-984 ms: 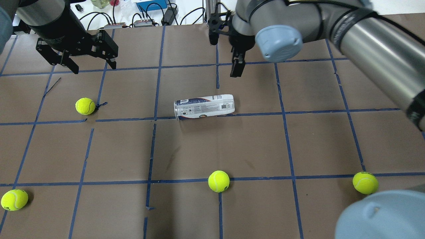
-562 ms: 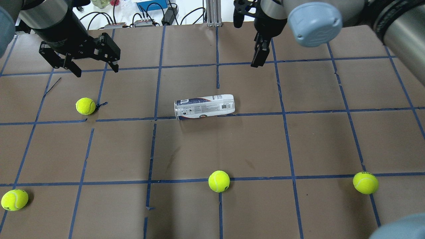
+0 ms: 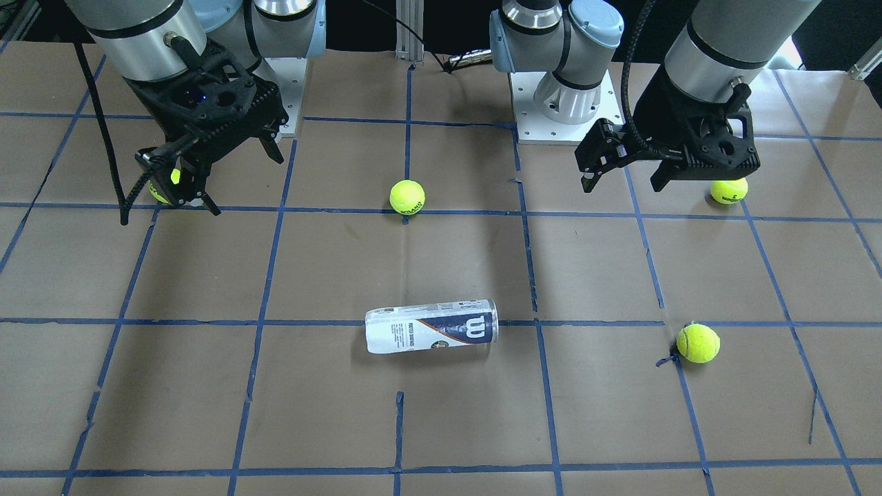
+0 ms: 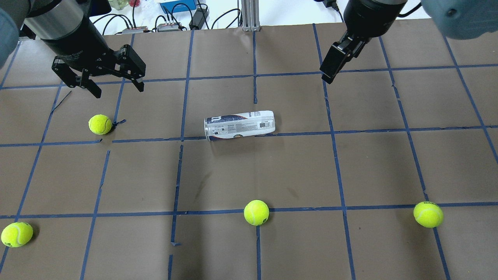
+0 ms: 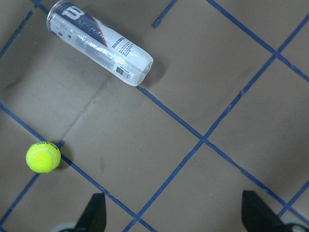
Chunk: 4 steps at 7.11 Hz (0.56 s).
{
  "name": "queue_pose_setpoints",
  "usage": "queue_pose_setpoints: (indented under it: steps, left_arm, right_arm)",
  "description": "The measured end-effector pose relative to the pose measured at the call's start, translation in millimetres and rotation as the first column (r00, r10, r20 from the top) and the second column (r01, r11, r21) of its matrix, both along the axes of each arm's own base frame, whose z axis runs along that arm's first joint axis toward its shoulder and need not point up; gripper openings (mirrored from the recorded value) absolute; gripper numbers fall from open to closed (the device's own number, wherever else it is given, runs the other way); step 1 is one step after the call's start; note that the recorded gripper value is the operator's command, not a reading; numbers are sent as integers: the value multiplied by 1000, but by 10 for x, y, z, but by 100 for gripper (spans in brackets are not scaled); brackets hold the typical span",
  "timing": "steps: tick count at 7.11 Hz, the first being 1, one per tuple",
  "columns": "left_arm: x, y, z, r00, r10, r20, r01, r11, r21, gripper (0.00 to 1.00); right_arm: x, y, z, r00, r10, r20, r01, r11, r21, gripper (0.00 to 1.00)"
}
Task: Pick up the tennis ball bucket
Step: 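Raise the right gripper away from the can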
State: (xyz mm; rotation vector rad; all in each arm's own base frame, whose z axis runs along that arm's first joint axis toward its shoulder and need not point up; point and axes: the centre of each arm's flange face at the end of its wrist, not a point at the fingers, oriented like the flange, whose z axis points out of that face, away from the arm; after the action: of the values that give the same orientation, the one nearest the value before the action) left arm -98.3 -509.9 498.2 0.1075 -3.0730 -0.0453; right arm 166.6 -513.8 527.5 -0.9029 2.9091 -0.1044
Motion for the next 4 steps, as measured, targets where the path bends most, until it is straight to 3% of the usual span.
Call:
queue_pose_setpoints:
  steps: [1,2,4]
  left_arm:
    - [-3,-10,28,1000,-4,-19,4,1000,-11,100]
    - [5,-14,32,999,-2,-35,2,1000,-15,96]
    - [35,-14,34,999,1,-48,-2,1000,-17,96]
  right_arm:
    - [-74,-2,15,987,-160,5,160,987,16,100]
    - [-133,-21,9,966,-258,6,258,966,25,100]
    - [-301,-65,-25,936,-352,4,351,936,38,100]
